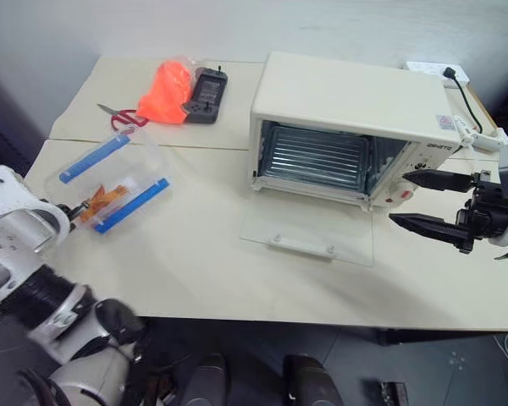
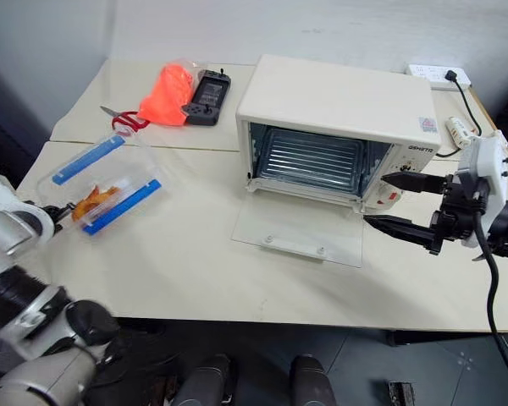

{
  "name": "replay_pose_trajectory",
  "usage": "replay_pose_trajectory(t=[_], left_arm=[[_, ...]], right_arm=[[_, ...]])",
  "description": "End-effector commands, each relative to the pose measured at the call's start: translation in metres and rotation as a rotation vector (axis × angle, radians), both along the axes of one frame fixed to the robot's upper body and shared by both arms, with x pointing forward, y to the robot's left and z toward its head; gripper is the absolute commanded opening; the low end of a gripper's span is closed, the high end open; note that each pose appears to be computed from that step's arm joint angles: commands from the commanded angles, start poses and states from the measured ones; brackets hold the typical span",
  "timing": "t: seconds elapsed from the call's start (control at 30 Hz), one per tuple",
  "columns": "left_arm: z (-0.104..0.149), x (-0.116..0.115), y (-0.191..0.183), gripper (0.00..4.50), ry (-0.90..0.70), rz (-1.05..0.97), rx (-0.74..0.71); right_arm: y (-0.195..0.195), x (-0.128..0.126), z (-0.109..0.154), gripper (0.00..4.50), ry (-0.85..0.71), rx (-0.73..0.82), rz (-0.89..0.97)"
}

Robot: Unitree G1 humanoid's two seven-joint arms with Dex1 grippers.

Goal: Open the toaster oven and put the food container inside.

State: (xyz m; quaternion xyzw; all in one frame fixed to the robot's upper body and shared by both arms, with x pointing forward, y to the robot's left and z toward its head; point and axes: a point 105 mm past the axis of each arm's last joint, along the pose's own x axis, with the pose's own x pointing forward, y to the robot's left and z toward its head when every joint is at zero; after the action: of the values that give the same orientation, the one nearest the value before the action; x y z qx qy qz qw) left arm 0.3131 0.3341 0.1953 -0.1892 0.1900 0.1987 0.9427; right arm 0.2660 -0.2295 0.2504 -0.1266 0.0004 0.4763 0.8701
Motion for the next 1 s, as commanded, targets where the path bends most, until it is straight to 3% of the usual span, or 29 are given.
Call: replay_pose_trajectory(t=[0.03, 0.3, 0.67, 1.0], left_arm=[[0.037, 0.011, -0.04, 0.14, -0.104, -0.315, 0.116], [0.038, 0.003, -0.114, 0.14, -0.077, -0.803, 0.135], [0.035, 0.038, -0.206, 0.14, 0.001, -0.991, 0.026], [0.036, 0.046, -0.265, 0.14, 0.085, -1.122, 0.152]], right_arm=[[-0.004, -0.004, 0.011, 4.5, -0.039, -0.009, -0.009], [-0.012, -0.009, 0.009, 4.5, -0.028, -0.011, -0.057], [-0.013, -0.022, 0.008, 4.5, -0.032, -0.013, -0.095], [-0.012, -0.033, 0.002, 4.5, -0.036, -0.001, -0.134]])
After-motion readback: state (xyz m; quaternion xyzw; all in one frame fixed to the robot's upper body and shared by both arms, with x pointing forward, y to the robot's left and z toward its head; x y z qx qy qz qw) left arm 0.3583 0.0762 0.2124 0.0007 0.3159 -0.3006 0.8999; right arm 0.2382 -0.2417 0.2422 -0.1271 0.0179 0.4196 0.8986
